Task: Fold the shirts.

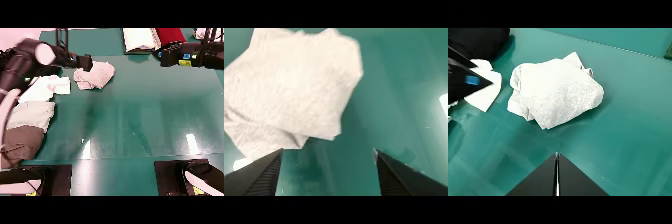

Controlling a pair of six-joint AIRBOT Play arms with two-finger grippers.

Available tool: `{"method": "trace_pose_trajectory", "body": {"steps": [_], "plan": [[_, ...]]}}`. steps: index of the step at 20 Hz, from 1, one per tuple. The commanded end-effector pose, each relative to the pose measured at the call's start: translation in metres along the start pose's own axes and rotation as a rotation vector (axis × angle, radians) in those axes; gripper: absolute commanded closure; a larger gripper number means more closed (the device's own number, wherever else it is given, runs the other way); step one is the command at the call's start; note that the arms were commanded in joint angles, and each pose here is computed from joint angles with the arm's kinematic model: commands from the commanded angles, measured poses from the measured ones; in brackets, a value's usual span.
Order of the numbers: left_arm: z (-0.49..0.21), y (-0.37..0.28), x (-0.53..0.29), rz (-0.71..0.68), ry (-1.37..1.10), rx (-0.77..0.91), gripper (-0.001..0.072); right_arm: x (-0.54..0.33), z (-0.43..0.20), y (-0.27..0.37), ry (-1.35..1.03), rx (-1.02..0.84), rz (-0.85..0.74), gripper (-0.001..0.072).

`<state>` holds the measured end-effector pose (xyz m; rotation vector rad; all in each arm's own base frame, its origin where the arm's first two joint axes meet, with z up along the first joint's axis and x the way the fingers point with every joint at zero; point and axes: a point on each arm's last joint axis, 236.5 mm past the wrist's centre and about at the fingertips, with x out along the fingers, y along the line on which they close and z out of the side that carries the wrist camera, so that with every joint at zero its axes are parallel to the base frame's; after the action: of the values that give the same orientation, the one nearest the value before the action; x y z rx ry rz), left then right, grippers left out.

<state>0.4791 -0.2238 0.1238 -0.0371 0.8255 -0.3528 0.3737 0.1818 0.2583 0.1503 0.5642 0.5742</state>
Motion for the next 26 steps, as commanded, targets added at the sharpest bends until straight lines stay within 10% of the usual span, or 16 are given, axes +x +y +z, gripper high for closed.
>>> {"method": "trace_pose_trajectory", "body": {"steps": [1, 11, 12, 14, 26], "plan": [[-0.047, 0.033, 0.085, 0.062, 0.137, -0.023, 0.0033, 0.0, 0.005, 0.0, -0.019, 0.001, -0.001, 0.07], [-0.069, 0.03, 0.161, 0.014, 0.112, -0.09, 0.0037, 0.0, 0.005, 0.0, -0.021, 0.001, -0.001, 0.07], [-0.068, 0.03, 0.16, 0.013, 0.108, -0.094, 0.0161, 0.0, 0.005, 0.0, -0.021, 0.001, -0.001, 0.07], [-0.061, 0.028, 0.154, 0.012, 0.104, -0.089, 0.0686, -0.001, 0.005, 0.001, -0.023, 0.0, -0.001, 0.07], [0.153, -0.035, -0.218, 0.02, -0.603, 0.265, 0.0687, -0.093, 0.098, 0.021, -0.264, -0.19, -0.098, 0.0701]]}}
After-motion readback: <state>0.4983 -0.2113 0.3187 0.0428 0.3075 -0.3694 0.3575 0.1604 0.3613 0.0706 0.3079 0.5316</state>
